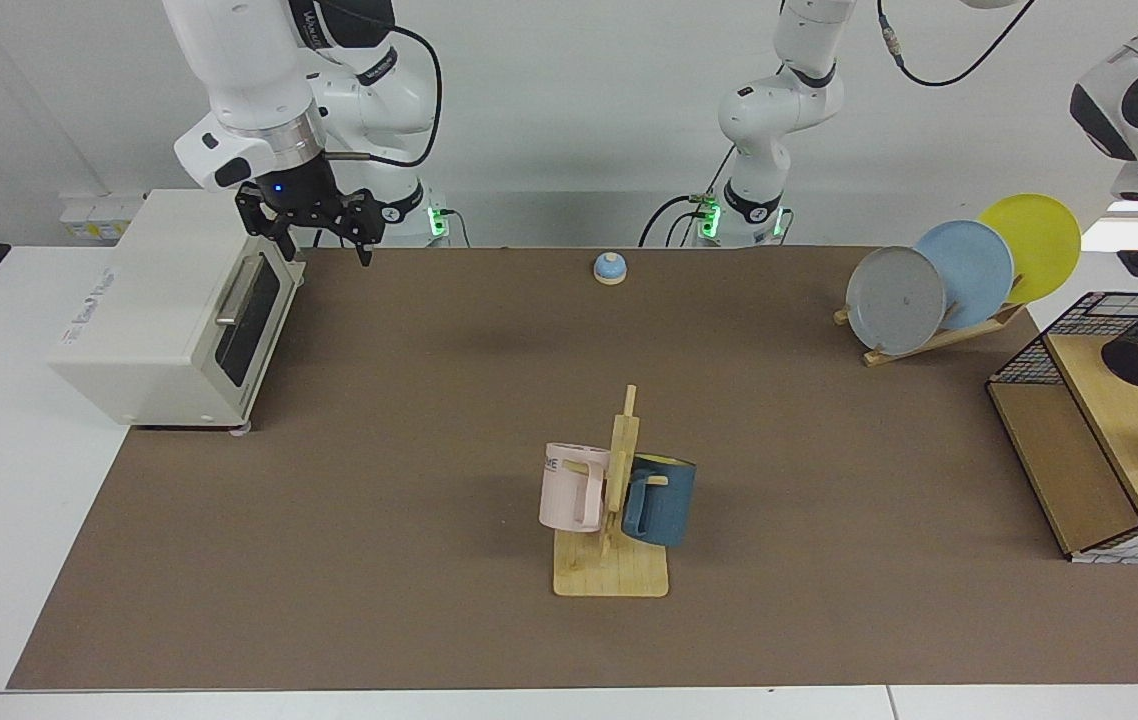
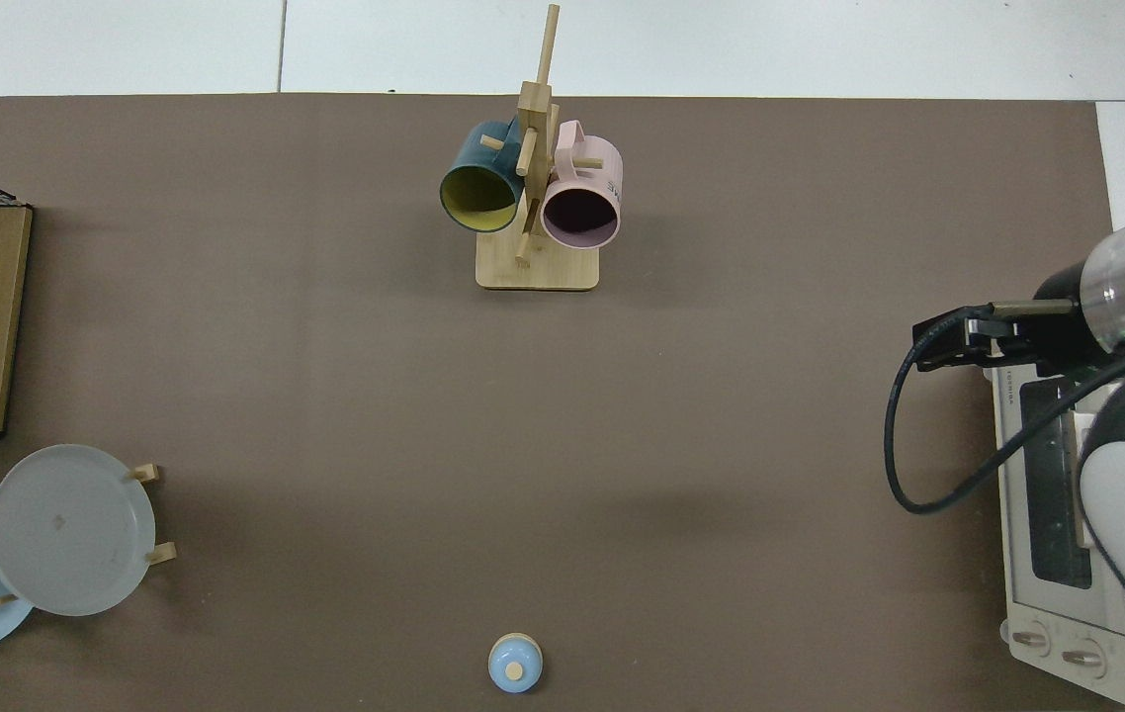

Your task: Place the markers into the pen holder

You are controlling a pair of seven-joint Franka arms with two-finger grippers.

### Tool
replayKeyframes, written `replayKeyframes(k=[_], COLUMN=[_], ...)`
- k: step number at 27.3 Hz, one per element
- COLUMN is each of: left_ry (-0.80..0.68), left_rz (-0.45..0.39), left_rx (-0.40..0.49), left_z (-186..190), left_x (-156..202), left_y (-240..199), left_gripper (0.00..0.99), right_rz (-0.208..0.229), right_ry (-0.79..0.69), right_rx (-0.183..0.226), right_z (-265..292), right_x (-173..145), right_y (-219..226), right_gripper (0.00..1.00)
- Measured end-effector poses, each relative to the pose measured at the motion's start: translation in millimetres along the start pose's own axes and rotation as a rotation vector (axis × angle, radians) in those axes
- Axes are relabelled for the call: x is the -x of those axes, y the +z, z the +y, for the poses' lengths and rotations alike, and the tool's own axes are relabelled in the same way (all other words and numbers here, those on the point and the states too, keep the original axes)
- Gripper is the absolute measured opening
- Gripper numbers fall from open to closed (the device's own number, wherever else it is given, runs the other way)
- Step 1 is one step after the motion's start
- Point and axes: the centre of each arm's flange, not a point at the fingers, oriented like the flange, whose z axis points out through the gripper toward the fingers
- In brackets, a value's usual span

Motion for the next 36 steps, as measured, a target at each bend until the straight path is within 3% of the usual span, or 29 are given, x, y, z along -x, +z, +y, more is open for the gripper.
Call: replayKeyframes(k=[14,25,36], left_ry=[-0.008,-0.071,-0.078], left_rz=[0.036,0.147,0.199], left_rx=[-0.009,-0.024,-0.018], left_z=[-0.4,-3.0,-3.5], left_x=[-4.2,-12.5,-25.2], left_y=[54.9,57.0,62.7], left_gripper=[0.176,0.176,0.176], right_rz=[0.000,0.000,0.000], right_ry=[0.000,0.000,0.000], right_rx=[0.000,0.000,0.000], right_z=[0.0,0.0,0.0], right_x=[0.0,0.0,0.0], right_y=[0.0,0.0,0.0], right_gripper=[1.00,1.00,1.00])
